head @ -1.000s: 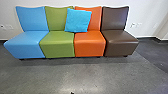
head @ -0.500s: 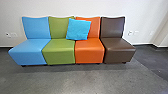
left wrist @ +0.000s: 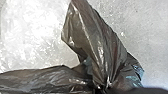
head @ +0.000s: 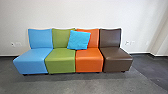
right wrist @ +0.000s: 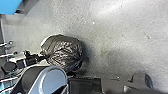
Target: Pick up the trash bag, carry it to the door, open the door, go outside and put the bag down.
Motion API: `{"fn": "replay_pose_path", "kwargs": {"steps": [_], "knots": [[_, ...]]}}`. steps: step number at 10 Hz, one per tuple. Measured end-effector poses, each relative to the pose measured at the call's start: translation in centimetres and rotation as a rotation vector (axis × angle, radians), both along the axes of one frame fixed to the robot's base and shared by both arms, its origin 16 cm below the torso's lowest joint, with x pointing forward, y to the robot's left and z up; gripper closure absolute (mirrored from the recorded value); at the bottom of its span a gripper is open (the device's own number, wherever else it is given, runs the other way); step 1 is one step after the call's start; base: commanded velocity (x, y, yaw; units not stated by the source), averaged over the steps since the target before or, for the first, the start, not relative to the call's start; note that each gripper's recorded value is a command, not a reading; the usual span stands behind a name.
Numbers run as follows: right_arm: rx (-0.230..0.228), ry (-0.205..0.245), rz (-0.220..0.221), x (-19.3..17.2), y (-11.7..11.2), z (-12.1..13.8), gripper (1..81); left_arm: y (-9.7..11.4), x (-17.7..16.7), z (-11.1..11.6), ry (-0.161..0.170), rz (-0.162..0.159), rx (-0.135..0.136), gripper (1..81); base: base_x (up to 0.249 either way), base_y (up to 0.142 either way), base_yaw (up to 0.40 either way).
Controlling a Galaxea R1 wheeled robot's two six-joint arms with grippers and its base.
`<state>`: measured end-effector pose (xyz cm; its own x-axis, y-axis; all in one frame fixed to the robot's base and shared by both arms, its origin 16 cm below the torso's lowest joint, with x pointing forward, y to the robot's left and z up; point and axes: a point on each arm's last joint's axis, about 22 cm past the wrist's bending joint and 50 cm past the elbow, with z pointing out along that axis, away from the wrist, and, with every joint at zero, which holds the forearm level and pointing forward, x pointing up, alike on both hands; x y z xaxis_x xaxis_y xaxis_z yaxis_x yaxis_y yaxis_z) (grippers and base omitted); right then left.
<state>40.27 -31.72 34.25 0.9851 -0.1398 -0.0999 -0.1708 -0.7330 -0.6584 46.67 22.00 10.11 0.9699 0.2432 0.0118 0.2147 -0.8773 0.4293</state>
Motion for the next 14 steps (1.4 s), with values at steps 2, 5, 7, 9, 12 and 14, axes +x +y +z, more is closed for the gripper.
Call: {"fn": "replay_pose_path", "kwargs": {"steps": [2,5,7,9,12,14], "knots": [[-0.001,-0.027,0.005,-0.7,0.5,1.5,1.0,-0.6,0.1,3.0,-0.032,-0.021,0.000,81.1,0.000,0.000,0.000],[-0.020,-0.085,0.000,-1.5,0.7,3.4,1.0,-1.3,-1.4,7.0,-0.070,-0.077,0.012,81.1,0.000,0.000,0.000],[-0.020,-0.112,0.014,-2.5,2.0,4.1,1.0,-0.9,-3.2,9.2,-0.083,-0.106,0.028,81.1,0.000,0.000,0.000],[-0.034,-0.147,0.030,-3.3,2.4,4.6,1.0,-0.3,-5.2,10.9,-0.093,-0.122,0.045,81.1,0.000,0.000,0.000],[-0.059,-0.151,0.032,-5.4,3.3,3.0,1.0,0.2,-11.0,10.9,-0.051,-0.135,0.061,81.1,0.000,0.000,0.000],[-0.051,-0.122,0.043,-8.7,4.8,2.6,1.0,-0.3,-13.2,11.6,-0.047,-0.151,0.066,81.1,0.000,0.000,0.000]]}}
